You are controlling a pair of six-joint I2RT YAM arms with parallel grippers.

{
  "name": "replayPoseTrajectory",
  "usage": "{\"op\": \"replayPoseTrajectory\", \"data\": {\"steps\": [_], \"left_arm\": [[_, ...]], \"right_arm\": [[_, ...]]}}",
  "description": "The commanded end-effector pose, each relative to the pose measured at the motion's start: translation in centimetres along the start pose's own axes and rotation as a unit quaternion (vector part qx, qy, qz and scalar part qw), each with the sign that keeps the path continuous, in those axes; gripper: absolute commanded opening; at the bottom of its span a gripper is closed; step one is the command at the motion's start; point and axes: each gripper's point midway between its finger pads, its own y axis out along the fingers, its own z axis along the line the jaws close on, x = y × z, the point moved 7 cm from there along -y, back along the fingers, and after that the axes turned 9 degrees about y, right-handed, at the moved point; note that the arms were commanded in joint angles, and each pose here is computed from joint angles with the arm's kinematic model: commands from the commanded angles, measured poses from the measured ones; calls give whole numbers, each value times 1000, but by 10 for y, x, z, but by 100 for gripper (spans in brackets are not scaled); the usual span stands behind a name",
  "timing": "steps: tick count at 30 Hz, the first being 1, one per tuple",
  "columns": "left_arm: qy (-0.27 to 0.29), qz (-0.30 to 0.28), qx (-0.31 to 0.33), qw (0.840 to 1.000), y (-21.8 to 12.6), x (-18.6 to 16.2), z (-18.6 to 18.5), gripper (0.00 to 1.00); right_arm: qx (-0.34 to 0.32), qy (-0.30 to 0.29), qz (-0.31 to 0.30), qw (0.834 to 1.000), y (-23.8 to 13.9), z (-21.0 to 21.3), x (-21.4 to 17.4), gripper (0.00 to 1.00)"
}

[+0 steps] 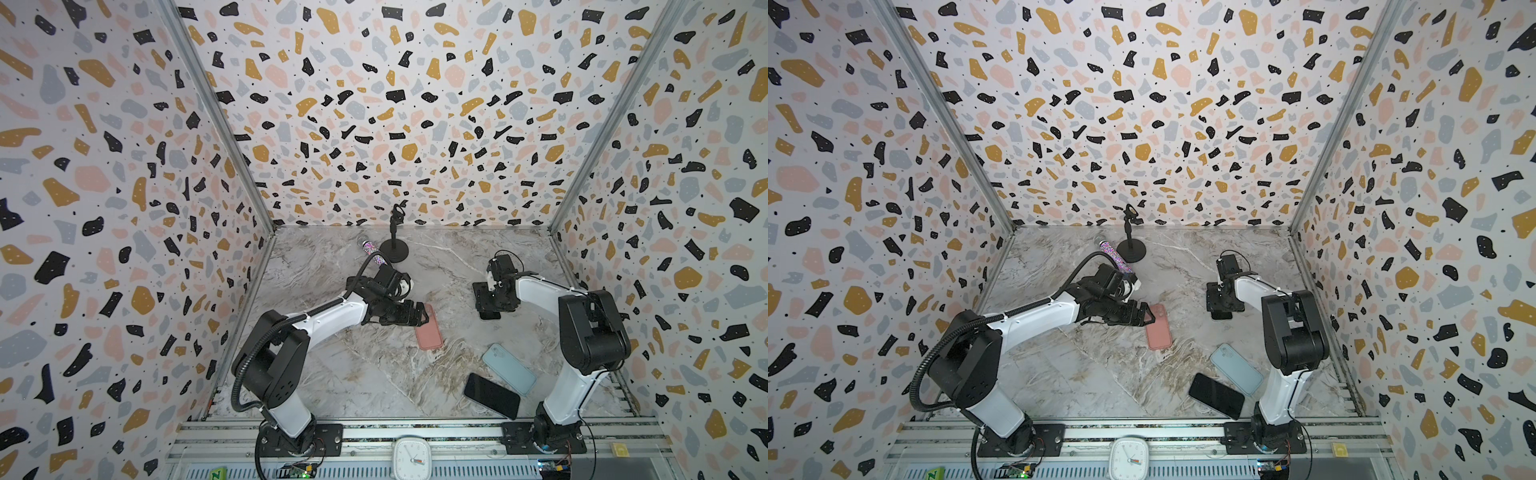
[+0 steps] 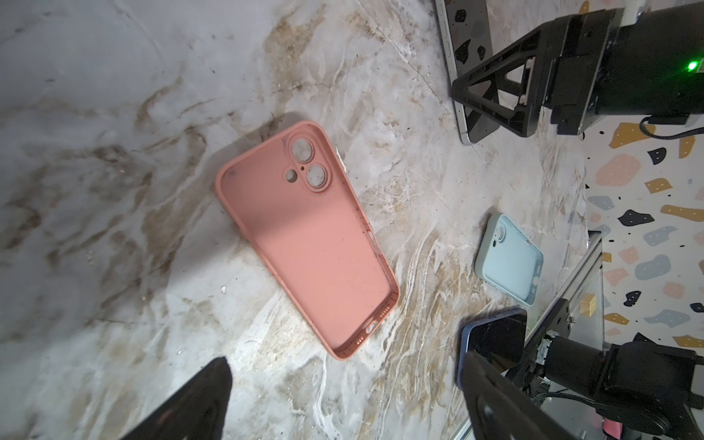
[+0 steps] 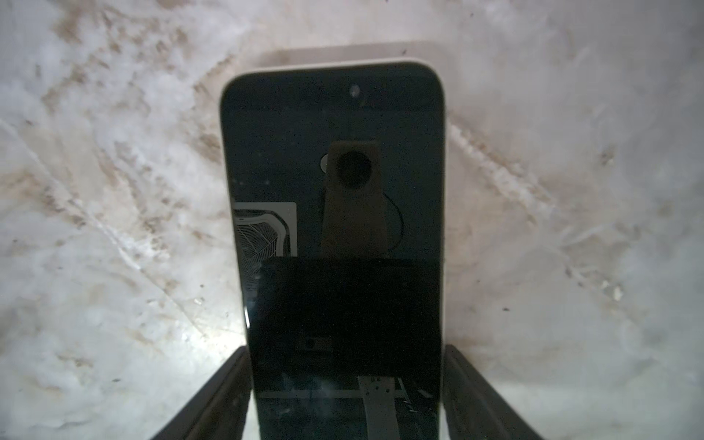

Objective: Put the phone into the phone case

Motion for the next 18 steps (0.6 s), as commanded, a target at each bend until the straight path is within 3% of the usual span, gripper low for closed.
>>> {"op": "replayPoseTrajectory", "data": {"steps": [1,10,18], "left_arm": [[-2,-13,-19,1000,-4,11,-2,95],[-26,-25,-48,998,-7,26,10,93],[-69,-78,-96,990,3,68,4,88]], "right_arm": [[27,5,22,999,-14,11,-11,63],[78,-42,13,996,-29,48,-21,61],[153,-60,12,986,-35,73,-41,60]]}}
